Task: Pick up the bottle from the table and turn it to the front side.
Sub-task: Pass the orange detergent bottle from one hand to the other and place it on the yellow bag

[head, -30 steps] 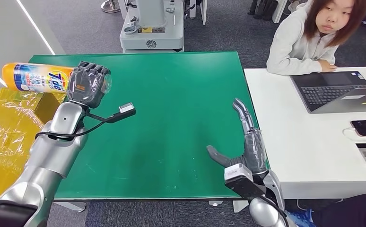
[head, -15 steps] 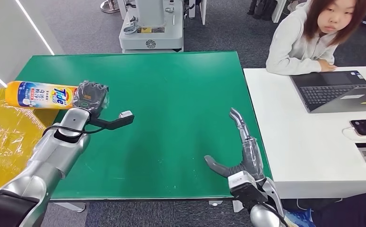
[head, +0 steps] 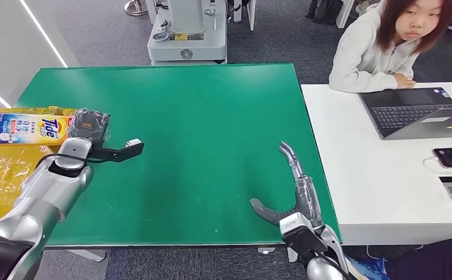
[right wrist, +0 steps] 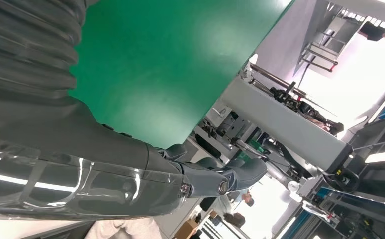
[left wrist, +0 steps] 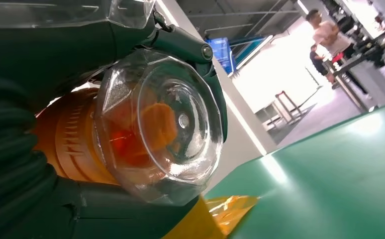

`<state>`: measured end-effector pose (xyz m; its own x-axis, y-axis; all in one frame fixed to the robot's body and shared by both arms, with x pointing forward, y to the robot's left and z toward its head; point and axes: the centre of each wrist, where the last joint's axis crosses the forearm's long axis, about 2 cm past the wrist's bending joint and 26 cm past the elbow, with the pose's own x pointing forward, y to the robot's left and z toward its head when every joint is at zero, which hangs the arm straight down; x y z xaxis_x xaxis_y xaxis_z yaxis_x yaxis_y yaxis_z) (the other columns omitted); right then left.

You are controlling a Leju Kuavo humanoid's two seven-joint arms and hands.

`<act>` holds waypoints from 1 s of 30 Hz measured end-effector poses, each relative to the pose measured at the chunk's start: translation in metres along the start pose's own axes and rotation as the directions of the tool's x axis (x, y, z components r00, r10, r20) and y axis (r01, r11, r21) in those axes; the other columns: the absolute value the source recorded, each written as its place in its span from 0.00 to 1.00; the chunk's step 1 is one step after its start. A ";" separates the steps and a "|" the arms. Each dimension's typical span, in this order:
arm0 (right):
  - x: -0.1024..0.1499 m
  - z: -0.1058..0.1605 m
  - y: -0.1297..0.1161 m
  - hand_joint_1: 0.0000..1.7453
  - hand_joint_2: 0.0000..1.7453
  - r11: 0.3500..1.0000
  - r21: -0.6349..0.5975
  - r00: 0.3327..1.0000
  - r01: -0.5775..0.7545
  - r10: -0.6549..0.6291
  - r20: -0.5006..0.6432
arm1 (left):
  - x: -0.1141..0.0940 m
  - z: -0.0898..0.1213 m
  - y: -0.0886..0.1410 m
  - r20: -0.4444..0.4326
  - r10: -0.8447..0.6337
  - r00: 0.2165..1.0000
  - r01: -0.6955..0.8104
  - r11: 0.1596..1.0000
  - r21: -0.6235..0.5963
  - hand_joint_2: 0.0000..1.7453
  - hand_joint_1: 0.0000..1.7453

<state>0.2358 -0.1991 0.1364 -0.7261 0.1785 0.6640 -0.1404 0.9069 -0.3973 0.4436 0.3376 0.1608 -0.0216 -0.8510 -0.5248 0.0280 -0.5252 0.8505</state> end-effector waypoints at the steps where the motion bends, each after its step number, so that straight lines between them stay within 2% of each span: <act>1: 0.000 0.000 0.000 0.00 1.00 1.000 0.001 1.000 0.003 -0.003 -0.003 | -0.003 0.000 -0.002 -0.007 -0.003 1.000 0.003 1.000 -0.010 1.00 1.00; 6: -0.001 0.000 0.003 0.00 1.00 1.000 0.010 1.000 0.017 -0.017 -0.017 | -0.017 0.003 -0.014 -0.042 -0.006 0.999 0.003 0.997 -0.077 1.00 1.00; 16: -0.002 0.002 0.010 0.00 1.00 0.999 0.021 0.998 0.038 -0.037 -0.044 | -0.034 0.022 -0.051 -0.104 0.005 0.995 -0.026 0.979 -0.201 1.00 1.00; 22: -0.002 0.006 0.011 0.00 1.00 0.999 0.018 0.997 0.050 -0.049 -0.063 | -0.036 0.036 -0.073 -0.090 0.020 0.996 -0.042 0.966 -0.254 1.00 1.00; 30: -0.002 0.006 0.010 0.00 1.00 0.999 -0.001 0.996 0.052 -0.052 -0.073 | -0.033 0.044 -0.084 -0.049 0.028 0.998 -0.041 0.960 -0.278 1.00 1.00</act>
<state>0.2324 -0.1926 0.1274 -0.6664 0.1589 0.7285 -0.1771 0.9153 -0.3617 0.3981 0.4099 0.1080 0.0279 -0.8647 -0.5016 0.3055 -0.4704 0.8279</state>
